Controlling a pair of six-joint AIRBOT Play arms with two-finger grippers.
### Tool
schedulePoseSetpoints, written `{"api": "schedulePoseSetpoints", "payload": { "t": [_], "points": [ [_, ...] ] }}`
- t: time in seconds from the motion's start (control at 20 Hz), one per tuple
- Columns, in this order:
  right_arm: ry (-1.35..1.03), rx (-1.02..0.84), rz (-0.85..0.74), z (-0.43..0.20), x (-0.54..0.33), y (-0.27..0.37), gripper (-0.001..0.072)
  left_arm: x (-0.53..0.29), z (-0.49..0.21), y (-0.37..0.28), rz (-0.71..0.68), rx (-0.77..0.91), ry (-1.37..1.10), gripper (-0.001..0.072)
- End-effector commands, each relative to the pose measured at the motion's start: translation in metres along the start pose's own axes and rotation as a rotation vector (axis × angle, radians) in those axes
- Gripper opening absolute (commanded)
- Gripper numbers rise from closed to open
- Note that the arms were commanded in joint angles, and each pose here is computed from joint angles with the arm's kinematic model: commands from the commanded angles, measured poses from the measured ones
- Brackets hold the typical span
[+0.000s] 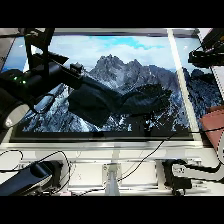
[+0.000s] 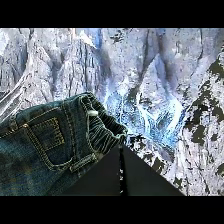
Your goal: Fold the clothes and pants, and hang the long-sleeved shirts on hangers.
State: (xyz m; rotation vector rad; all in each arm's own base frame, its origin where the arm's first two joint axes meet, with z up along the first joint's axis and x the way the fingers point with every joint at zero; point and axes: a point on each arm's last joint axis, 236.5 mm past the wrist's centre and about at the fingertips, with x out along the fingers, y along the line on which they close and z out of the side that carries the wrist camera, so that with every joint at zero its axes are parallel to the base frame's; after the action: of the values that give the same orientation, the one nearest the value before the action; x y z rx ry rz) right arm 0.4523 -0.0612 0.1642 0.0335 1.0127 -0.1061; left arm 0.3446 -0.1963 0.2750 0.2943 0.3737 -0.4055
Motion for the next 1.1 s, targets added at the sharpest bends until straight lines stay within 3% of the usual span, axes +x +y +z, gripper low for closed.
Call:
{"api": "schedulePoseSetpoints", "payload": {
  "t": [0.0,0.55,0.75,1.05],
  "points": [
    [-0.001,-0.001,0.0,0.0,0.0,0.0,0.0069,0.0,0.0,0.0,0.0,0.001,0.0,0.0501],
    [-0.001,-0.001,0.0,0.0,0.0,0.0,0.0069,0.038,-0.013,0.004,0.039,0.044,0.043,0.0501],
    [-0.008,-0.001,0.001,0.002,0.0,0.0,0.0069,0.081,-0.06,0.048,0.141,-0.003,0.183,0.0501],
    [-0.147,0.024,0.081,0.035,-0.004,0.019,0.007,0.08,-0.092,0.122,0.29,-0.101,0.25,0.05]
  ]
}}
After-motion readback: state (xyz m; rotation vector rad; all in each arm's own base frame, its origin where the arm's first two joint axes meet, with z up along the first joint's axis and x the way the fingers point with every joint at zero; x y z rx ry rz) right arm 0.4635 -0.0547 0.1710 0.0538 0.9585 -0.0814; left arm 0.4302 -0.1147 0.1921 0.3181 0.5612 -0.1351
